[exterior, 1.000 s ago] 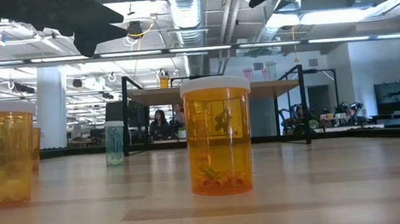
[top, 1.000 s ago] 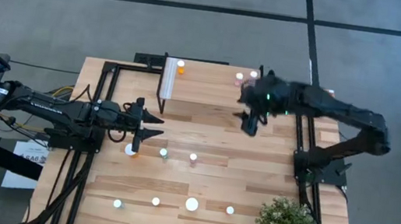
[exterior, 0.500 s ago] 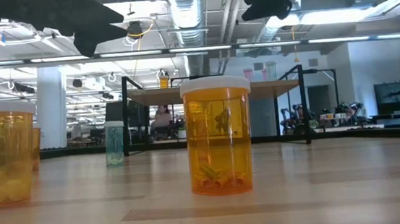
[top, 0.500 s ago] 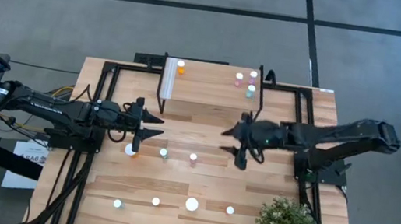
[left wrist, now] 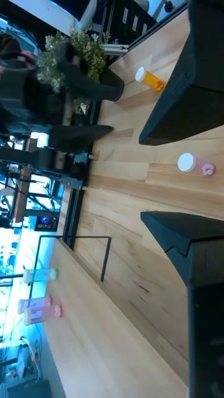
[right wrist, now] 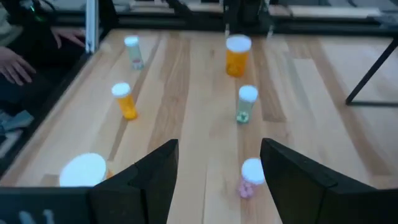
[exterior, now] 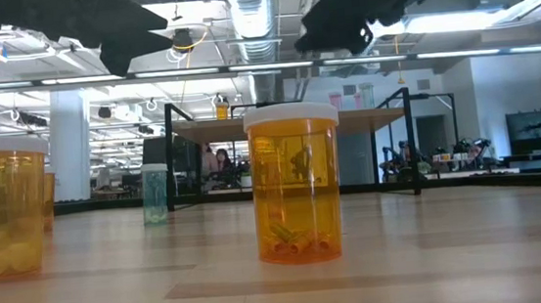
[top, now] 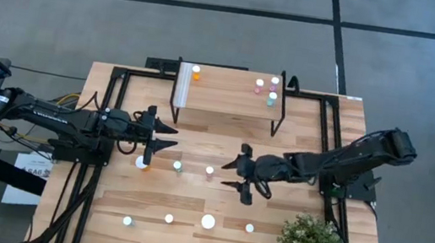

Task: Pick and place medicine bottles onto shelf by color
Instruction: Put the pink pill bottle on the shelf

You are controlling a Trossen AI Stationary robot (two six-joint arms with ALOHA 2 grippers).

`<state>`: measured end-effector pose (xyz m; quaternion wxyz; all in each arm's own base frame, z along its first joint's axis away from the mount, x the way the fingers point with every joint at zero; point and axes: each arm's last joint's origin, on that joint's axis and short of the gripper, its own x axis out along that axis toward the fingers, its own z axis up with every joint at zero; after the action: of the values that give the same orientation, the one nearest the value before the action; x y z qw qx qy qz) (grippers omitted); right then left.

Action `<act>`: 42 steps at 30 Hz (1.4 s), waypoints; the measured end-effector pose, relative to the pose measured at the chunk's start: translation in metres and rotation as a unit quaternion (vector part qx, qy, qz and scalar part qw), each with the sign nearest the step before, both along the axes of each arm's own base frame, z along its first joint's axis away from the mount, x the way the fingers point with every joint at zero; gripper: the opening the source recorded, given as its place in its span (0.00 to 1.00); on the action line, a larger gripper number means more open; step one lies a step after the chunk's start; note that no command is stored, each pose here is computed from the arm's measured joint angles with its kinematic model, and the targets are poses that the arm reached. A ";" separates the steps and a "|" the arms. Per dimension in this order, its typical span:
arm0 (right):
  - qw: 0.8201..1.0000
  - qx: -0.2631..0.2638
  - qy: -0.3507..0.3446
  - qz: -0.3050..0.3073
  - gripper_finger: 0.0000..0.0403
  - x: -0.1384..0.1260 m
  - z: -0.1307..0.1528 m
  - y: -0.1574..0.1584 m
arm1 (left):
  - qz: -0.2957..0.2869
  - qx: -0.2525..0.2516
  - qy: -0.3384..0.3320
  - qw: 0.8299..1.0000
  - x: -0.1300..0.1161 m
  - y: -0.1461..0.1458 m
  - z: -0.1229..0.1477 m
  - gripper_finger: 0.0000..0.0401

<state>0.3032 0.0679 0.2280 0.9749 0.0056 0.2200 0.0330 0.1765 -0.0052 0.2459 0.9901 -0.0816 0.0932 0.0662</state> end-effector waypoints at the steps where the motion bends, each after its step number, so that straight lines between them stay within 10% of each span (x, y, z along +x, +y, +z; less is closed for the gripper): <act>1: 1.000 -0.001 0.002 -0.002 0.62 0.003 -0.004 0.000 | 0.000 0.000 0.000 1.000 0.000 0.000 0.000 0.43; 42: 0.996 0.055 0.061 -0.030 0.62 0.050 -0.067 -0.020 | -0.006 0.006 -0.006 1.000 0.000 0.000 0.001 0.43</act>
<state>0.3532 0.0483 0.1607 0.9584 0.0673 0.2769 0.0157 0.1767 -0.0056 0.2472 0.9915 -0.0751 0.0871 0.0605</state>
